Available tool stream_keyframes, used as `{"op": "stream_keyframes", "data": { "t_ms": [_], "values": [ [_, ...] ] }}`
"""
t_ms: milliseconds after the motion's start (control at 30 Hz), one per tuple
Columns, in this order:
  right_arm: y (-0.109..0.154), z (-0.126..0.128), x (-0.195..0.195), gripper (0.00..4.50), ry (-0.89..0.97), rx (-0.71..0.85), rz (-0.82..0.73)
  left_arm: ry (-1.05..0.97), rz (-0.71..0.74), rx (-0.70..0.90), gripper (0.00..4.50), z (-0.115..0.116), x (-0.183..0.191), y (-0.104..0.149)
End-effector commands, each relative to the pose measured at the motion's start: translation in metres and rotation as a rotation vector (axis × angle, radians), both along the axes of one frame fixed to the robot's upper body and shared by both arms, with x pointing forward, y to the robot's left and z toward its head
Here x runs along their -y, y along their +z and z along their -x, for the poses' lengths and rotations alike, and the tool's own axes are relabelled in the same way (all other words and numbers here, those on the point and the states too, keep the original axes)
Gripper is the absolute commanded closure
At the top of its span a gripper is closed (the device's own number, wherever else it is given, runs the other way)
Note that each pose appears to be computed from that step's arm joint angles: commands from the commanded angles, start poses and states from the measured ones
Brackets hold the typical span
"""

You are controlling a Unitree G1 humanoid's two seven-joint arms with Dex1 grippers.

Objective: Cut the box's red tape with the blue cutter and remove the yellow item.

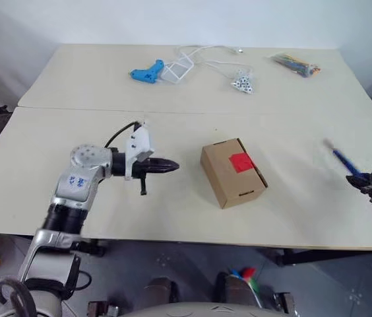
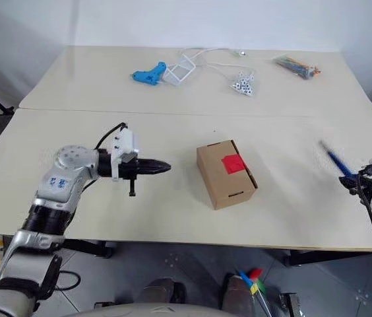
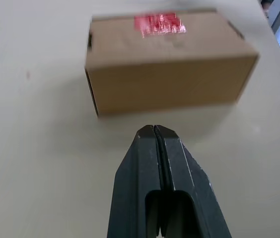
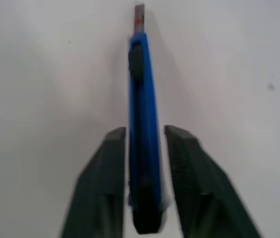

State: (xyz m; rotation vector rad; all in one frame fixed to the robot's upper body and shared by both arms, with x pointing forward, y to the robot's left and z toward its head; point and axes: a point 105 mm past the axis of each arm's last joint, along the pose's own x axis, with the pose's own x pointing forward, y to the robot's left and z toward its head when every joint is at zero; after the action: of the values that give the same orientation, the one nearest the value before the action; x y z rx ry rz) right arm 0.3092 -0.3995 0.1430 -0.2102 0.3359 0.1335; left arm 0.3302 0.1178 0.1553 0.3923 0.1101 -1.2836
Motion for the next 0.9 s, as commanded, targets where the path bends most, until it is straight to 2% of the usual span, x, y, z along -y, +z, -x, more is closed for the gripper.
{"op": "stream_keyframes", "data": {
  "t_ms": [33,67,167,233,300,400,500,533,633,733,900],
  "values": [
    [0.039,0.008,-0.001,2.73,0.087,-0.007,0.129,0.003,-0.012,0.001,4.5,0.012,0.001,0.0],
    [0.041,0.01,-0.004,2.73,0.117,-0.032,0.151,0.01,-0.016,-0.01,4.5,0.014,0.0,-0.002],
    [0.064,0.021,-0.062,2.73,0.425,0.002,0.022,0.056,0.003,-0.044,4.5,0.016,0.0,-0.008],
    [0.068,0.021,-0.082,2.73,0.494,0.02,-0.025,0.072,0.006,-0.053,4.5,0.016,0.002,-0.01],
    [0.063,0.01,-0.101,2.73,0.517,0.055,0.008,0.085,0.015,-0.069,4.5,0.014,0.009,-0.014],
    [0.05,-0.005,-0.12,3.35,0.522,0.077,0.074,0.092,0.025,-0.093,4.5,0.013,0.018,-0.017],
    [0.025,-0.026,-0.157,4.36,0.554,0.127,0.201,0.111,0.051,-0.131,4.5,0.006,0.037,-0.021],
    [0.016,-0.031,-0.17,4.47,0.567,0.138,0.208,0.128,0.054,-0.139,4.5,0.002,0.043,-0.022],
    [-0.003,-0.036,-0.204,4.47,0.635,0.169,0.224,0.151,0.067,-0.148,4.5,-0.005,0.063,-0.023],
    [-0.008,-0.036,-0.223,4.47,0.666,0.169,0.18,0.155,0.073,-0.15,4.5,-0.008,0.076,-0.022],
    [-0.009,-0.016,-0.263,4.47,0.788,0.086,0.082,0.125,0.012,-0.165,4.5,0.0,0.082,-0.029]
  ]
}}
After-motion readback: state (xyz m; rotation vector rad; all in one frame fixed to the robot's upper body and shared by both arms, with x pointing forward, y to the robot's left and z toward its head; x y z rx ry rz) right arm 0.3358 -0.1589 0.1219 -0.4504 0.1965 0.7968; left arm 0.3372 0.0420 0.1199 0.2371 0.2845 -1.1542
